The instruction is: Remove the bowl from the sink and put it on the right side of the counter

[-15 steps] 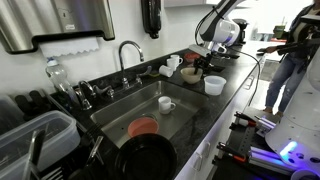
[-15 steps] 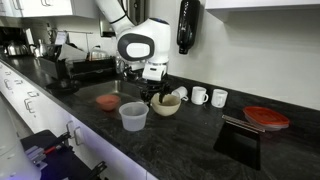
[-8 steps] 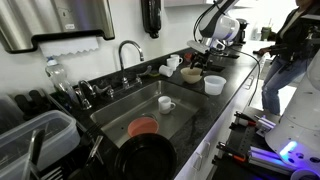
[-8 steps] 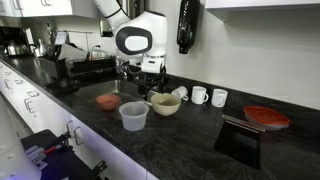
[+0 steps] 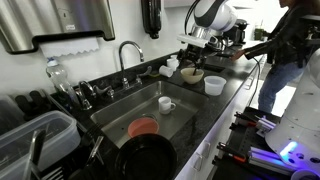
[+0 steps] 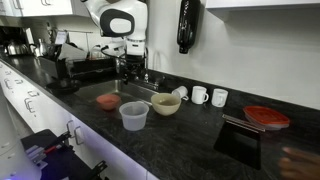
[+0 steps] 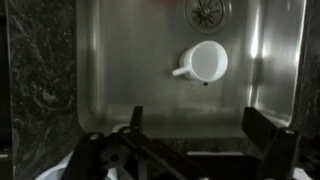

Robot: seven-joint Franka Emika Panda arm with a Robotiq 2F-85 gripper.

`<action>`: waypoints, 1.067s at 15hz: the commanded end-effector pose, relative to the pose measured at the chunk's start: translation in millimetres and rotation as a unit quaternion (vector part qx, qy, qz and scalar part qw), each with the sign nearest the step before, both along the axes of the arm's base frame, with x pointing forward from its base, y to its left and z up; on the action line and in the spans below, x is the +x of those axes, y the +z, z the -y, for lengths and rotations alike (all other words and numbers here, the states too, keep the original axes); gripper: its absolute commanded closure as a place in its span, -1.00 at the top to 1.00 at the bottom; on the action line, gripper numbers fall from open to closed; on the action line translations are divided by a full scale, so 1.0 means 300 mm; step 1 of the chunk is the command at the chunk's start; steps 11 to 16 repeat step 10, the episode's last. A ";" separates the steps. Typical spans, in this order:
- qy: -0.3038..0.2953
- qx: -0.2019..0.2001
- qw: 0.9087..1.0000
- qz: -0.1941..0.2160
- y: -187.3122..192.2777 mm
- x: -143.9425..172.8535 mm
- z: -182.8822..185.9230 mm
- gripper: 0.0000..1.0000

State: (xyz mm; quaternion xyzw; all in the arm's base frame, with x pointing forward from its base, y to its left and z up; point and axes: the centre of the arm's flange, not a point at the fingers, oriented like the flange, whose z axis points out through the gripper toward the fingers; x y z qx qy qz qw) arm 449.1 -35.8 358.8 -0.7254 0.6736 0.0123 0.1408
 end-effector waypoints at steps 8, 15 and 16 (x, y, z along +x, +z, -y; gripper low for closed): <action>0.094 0.009 0.995 -0.014 0.005 -0.034 -0.142 1.00; 0.094 0.010 0.995 -0.014 0.005 -0.035 -0.143 1.00; 0.094 0.010 0.995 -0.014 0.005 -0.035 -0.143 1.00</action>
